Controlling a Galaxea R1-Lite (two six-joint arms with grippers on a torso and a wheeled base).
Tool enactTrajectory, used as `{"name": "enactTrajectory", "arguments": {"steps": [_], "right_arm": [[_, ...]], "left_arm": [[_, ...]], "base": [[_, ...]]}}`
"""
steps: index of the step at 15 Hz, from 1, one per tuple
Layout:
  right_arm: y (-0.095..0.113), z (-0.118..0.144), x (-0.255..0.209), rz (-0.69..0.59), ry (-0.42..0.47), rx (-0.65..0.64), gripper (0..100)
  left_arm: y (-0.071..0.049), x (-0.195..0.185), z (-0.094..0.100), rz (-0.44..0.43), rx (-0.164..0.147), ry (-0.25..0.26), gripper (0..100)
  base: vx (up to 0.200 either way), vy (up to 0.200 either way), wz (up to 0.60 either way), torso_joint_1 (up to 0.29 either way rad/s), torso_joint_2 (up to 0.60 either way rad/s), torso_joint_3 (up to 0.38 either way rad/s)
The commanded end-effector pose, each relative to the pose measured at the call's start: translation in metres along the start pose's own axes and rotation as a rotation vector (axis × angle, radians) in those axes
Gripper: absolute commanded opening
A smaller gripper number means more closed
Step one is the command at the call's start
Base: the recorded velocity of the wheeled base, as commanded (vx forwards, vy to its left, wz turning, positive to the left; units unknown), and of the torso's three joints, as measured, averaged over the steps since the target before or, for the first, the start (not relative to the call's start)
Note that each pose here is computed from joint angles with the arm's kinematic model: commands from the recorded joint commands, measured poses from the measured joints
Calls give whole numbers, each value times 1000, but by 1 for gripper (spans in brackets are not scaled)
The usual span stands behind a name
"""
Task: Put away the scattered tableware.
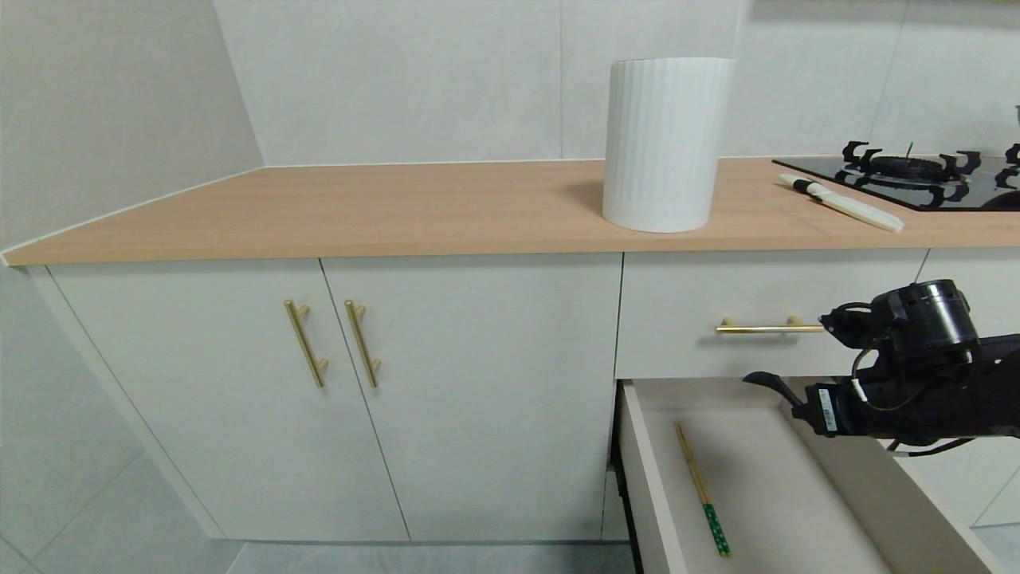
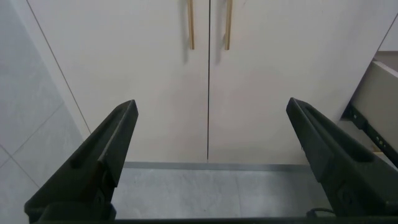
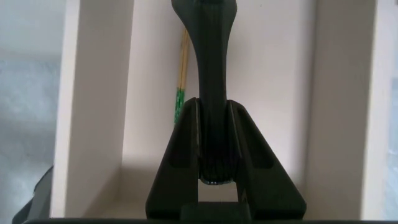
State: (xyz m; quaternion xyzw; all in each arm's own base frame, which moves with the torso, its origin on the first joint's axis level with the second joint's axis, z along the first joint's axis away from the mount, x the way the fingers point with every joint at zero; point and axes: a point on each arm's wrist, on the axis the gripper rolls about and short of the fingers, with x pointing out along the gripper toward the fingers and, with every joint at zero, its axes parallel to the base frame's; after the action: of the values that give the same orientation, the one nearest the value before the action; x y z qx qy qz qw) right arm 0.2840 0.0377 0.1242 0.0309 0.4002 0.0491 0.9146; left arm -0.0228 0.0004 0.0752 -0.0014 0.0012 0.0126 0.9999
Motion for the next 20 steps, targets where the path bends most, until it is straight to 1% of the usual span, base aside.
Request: {"name": "enactTrajectory", "arguments": {"steps": [1, 5, 6, 9, 12, 16, 18, 20], "right_arm": [[-2, -14, 36, -7, 95, 4, 0], [-1, -33, 80, -22, 228, -2, 0], [0, -38, 92, -23, 247, -4, 0], [-3, -50, 118, -37, 240, -4, 0], [-6, -67, 143, -79, 277, -11, 0], [-8, -75, 159, -97, 264, -11, 0], [-10, -75, 164, -98, 244, -8, 0], [-10, -79, 167, -99, 251, -8, 0]], "left_arm": [[0, 0, 0, 1, 0, 1, 100], [0, 0, 0, 1, 0, 1, 100], [0, 0, 0, 1, 0, 1, 100], [0, 0, 0, 1, 0, 1, 100], [0, 0, 0, 1, 0, 1, 100], [0, 0, 0, 1, 0, 1, 100], [0, 0, 0, 1, 0, 1, 100], [0, 0, 0, 1, 0, 1, 100]], "base": [[0, 0, 0, 0, 0, 0], [0, 0, 0, 0, 0, 0], [0, 0, 0, 0, 0, 0], [0, 0, 0, 0, 0, 0], [0, 0, 0, 0, 0, 0], [0, 0, 0, 0, 0, 0], [0, 0, 0, 0, 0, 0], [0, 0, 0, 0, 0, 0]]}}
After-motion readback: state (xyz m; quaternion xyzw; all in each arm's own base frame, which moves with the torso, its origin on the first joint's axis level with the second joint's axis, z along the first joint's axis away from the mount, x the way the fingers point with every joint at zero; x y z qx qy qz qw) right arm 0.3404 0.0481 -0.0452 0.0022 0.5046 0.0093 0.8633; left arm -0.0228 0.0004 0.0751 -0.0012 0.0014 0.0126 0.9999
